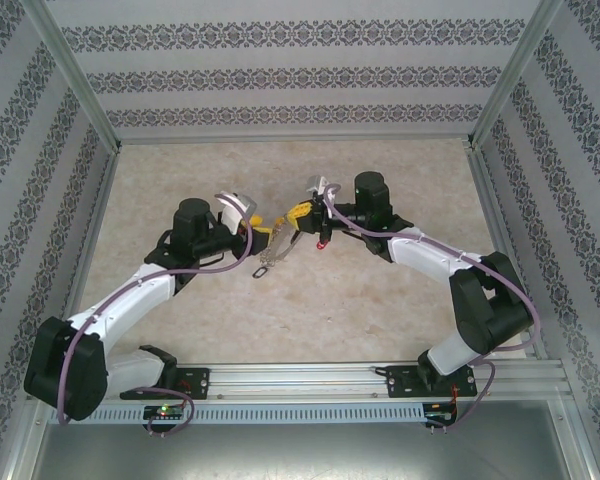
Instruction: Put the keys on the keyring
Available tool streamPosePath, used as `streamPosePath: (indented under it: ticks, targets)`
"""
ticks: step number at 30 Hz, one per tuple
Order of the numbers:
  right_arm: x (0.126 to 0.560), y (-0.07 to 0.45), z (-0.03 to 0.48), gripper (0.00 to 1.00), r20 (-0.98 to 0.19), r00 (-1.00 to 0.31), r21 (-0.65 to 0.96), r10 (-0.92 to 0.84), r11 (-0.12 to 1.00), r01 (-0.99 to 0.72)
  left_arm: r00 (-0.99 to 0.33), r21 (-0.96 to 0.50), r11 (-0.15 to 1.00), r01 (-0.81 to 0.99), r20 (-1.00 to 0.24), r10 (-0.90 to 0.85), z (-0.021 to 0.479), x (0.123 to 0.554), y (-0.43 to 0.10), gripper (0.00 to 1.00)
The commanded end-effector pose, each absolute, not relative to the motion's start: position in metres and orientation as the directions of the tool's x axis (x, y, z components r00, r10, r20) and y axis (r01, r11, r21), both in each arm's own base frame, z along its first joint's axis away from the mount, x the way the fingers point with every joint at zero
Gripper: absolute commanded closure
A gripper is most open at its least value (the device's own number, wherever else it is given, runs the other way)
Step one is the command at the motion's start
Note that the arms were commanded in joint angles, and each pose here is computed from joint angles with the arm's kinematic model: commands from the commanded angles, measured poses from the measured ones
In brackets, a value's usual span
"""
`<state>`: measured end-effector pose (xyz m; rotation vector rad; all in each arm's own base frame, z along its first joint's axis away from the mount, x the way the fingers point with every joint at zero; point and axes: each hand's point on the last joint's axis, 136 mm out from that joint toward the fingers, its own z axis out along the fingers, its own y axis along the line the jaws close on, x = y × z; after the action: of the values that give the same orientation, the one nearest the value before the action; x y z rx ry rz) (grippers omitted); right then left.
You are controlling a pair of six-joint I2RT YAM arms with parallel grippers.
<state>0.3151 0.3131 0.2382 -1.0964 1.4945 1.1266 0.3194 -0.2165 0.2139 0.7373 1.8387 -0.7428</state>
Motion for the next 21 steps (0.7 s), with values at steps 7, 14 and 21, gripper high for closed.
streamPosePath:
  ticks: [7,14,21]
  targets:
    - [0.297,0.319,0.286,1.00,-0.998,-0.060,0.059,-0.011,0.102,-0.993,-0.175,-0.077,0.523,0.849,-0.974,0.141,0.271,0.325,-0.228,0.52]
    - [0.293,0.327,0.293,1.00,-1.000,-0.029,0.028,-0.008,0.081,-0.996,-0.250,-0.171,0.412,0.895,-0.957,0.147,0.277,0.317,-0.238,0.64]
    - [0.296,0.331,0.302,1.00,-1.000,-0.012,0.013,0.016,0.119,-0.993,-0.262,-0.174,0.381,0.908,-0.946,0.191,0.272,0.308,-0.239,0.71]
